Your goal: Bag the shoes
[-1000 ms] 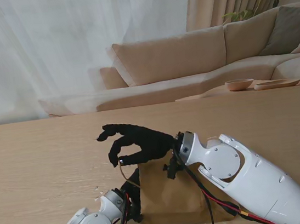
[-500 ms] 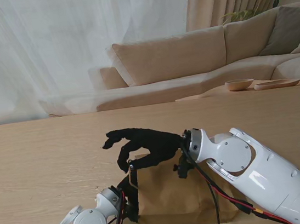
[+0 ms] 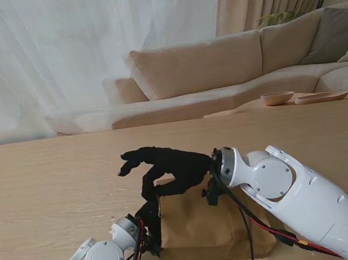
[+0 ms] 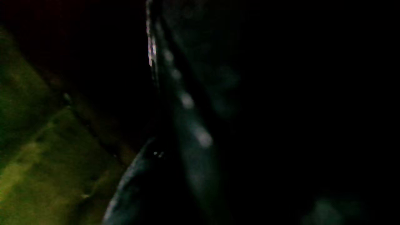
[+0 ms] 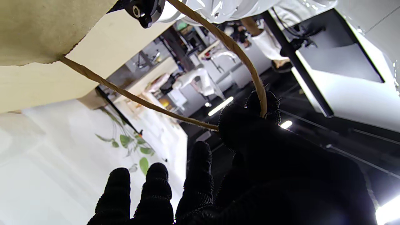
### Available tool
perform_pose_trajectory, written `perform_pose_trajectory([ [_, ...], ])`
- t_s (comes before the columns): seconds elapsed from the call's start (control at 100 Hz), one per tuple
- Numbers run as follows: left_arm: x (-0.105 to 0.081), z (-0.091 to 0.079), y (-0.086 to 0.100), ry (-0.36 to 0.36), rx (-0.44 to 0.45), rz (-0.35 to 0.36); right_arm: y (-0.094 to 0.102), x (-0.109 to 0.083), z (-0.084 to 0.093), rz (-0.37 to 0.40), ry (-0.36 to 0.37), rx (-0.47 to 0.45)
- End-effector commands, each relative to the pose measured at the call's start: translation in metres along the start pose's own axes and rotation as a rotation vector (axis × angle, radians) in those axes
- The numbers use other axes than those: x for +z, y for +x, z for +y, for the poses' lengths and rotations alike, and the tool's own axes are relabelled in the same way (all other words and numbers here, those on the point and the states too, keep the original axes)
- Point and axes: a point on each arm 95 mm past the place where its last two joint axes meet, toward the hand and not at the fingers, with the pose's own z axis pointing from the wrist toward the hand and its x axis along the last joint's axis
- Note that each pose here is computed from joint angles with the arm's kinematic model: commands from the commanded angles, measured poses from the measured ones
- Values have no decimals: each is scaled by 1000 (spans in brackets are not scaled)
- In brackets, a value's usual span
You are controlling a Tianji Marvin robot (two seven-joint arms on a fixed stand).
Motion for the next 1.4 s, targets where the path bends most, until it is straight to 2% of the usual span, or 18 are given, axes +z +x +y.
perform_pose_trajectory([
  [0.0, 2, -5, 11, 1, -4, 36, 2, -2, 0, -2, 2, 15],
  [0.28, -2, -14, 6, 7, -8, 34, 3, -12, 3, -38, -10, 18],
  [0.46, -1, -15, 4, 25, -19, 31, 4, -7, 0, -16, 5, 13],
  [0.82, 12, 3, 14, 33, -2, 12, 2, 22, -8, 73, 28, 1],
  [1.01, 16, 13, 17, 27, 34, 1, 1, 29, -8, 92, 9, -5],
  [1.13, 20, 20, 18, -1, 39, -5, 0, 33, -7, 102, 14, -11],
  [1.29, 23, 28, 17, -35, 84, -9, -1, 35, -6, 107, 18, -11],
  [1.39, 24, 30, 15, -26, 124, -16, -2, 34, -6, 100, 20, -7],
])
